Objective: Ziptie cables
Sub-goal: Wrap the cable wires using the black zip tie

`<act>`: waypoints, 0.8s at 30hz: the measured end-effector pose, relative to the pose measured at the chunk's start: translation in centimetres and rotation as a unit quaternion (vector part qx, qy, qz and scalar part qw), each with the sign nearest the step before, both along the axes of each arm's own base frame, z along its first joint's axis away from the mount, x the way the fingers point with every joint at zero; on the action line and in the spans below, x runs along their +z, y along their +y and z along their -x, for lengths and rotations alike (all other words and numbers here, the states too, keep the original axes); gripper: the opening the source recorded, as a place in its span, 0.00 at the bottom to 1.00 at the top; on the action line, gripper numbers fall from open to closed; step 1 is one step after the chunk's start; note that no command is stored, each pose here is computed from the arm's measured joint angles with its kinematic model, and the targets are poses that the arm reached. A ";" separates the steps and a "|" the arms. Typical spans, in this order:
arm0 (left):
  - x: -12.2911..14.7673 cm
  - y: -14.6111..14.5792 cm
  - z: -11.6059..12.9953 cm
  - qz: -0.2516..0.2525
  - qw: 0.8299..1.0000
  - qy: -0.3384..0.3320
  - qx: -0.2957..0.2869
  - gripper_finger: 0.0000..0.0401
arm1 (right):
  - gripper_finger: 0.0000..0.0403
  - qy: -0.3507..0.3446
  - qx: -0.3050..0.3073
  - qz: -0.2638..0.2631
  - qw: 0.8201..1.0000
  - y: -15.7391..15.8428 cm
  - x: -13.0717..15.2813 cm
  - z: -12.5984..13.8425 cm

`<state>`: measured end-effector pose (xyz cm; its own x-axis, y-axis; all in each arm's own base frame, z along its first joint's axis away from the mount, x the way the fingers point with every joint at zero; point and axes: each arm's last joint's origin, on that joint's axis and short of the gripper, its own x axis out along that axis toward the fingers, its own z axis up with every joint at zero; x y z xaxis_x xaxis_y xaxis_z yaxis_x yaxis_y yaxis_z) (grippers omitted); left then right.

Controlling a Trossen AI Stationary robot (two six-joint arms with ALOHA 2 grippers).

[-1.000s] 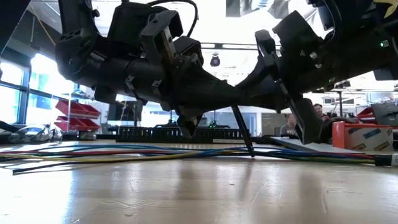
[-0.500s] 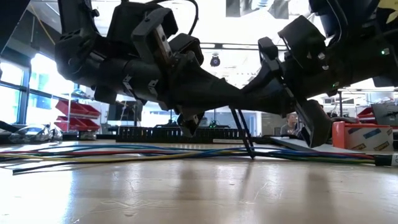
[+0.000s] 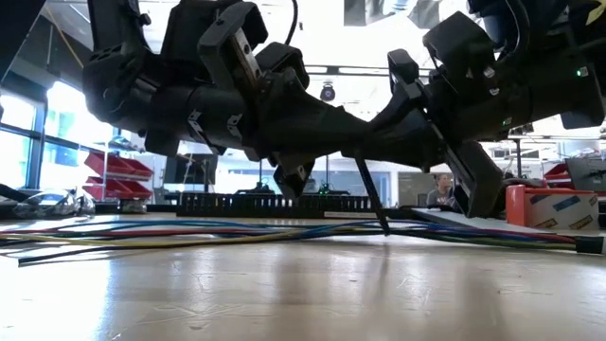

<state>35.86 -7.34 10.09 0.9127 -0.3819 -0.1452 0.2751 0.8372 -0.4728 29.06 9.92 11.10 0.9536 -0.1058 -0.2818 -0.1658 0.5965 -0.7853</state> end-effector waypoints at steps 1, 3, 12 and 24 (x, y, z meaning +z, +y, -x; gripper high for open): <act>0.0 0.0 0.0 0.000 1.000 -0.001 0.000 0.00 | 0.00 0.000 0.002 0.002 1.000 0.0 0.0 0.0; 0.0 0.0 0.0 0.000 1.000 -0.002 -0.001 0.00 | 0.00 0.000 0.004 0.004 1.000 0.1 0.0 0.0; 0.0 -0.1 0.0 0.001 1.000 -0.001 -0.006 0.00 | 0.00 -0.006 0.020 0.012 1.000 0.3 0.3 -0.2; 0.0 -0.1 0.0 -0.002 1.000 -0.002 -0.008 0.00 | 0.00 -0.007 0.053 0.025 0.998 0.6 0.5 -0.5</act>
